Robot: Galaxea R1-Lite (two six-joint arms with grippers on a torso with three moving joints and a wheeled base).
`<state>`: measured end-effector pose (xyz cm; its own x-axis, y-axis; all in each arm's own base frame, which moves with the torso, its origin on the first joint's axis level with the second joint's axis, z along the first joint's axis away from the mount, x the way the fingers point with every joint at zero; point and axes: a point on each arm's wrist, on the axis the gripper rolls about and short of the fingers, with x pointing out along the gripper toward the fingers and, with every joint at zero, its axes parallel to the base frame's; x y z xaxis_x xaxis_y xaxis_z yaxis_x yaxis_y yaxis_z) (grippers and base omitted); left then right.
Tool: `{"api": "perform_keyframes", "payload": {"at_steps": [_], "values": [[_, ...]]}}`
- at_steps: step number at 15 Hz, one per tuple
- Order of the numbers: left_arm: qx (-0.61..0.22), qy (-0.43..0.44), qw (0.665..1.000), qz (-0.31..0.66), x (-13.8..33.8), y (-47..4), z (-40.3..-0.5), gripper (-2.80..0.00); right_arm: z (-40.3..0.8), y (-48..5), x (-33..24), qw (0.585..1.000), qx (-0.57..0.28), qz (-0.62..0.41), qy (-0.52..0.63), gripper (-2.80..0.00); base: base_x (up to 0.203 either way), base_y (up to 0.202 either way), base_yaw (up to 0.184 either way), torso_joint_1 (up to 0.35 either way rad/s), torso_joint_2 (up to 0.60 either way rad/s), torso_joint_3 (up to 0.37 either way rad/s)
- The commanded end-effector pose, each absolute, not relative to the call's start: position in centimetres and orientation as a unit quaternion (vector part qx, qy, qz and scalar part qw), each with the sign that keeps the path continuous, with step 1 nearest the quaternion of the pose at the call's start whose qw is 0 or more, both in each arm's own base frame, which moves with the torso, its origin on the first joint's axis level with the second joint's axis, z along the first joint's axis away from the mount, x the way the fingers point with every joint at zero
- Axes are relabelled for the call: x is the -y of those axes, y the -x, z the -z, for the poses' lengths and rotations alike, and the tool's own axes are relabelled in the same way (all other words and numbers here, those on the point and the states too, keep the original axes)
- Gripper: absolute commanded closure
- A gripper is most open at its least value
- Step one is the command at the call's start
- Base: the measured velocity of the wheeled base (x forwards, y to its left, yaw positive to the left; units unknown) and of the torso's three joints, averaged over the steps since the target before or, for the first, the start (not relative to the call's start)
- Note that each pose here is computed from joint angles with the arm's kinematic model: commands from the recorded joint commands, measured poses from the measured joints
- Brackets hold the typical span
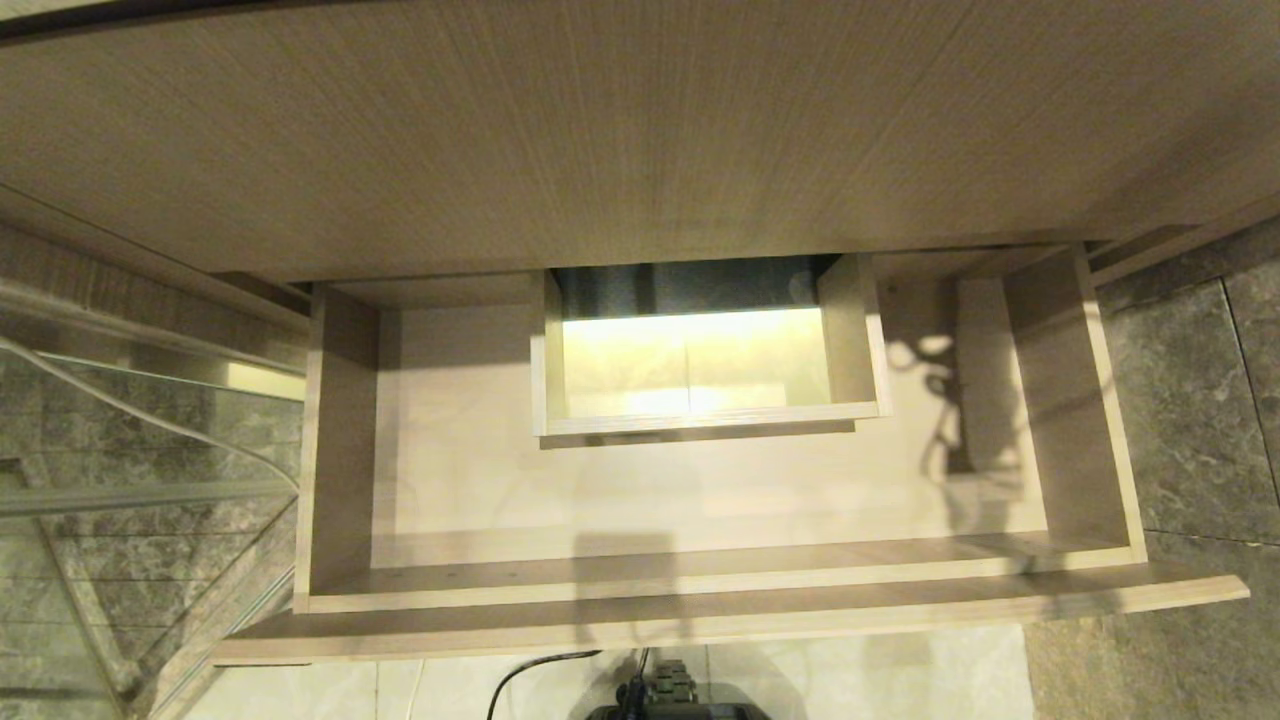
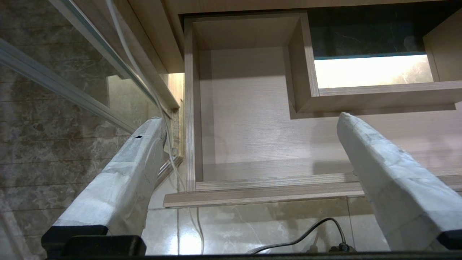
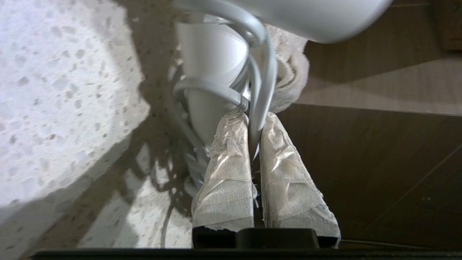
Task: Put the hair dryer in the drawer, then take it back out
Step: Place it on the countertop
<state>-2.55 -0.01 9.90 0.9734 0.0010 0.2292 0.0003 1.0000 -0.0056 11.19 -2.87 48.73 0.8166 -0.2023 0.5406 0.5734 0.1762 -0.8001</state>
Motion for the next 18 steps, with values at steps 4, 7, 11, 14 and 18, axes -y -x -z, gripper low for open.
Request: {"api": "perform_keyframes", "payload": {"at_steps": [4, 7, 11, 14, 18], "values": [[0.096, 0.003, 0.995, 0.0, 0.0, 2.2, -8.8, -2.8, -49.4, -10.2, 2.6, 0.731, 0.19, 0.285, 0.59, 0.0, 0.0, 0.0, 0.0, 0.0, 0.0, 0.0], [0.096, 0.004, 0.995, 0.0, 0.0, 2.2, -8.8, -2.8, -49.3, -10.0, 2.6, 0.732, 0.188, 0.284, 0.59, 0.0, 0.0, 0.0, 0.0, 0.0, 0.0, 0.0], [0.097, 0.003, 0.995, 0.0, 0.0, 2.2, -8.8, -2.8, -48.5, -10.0, 2.8, 0.74, 0.149, 0.267, 0.599, -2.8, 0.0, 0.0, 0.0, 0.0, 0.0, 0.0], [0.096, 0.003, 0.995, 0.0, 0.0, 2.2, -8.8, -2.8, -48.4, -9.5, 2.7, 0.742, 0.146, 0.268, 0.597, -2.8, 0.0, 0.0, 0.0, 0.0, 0.0, 0.0], [0.096, 0.003, 0.995, 0.0, 0.0, 2.2, -8.8, -2.8, -48.6, -9.0, 2.5, 0.74, 0.153, 0.27, 0.597, -2.8, 0.0, 0.0, 0.0, 0.0, 0.0, 0.0]]}}
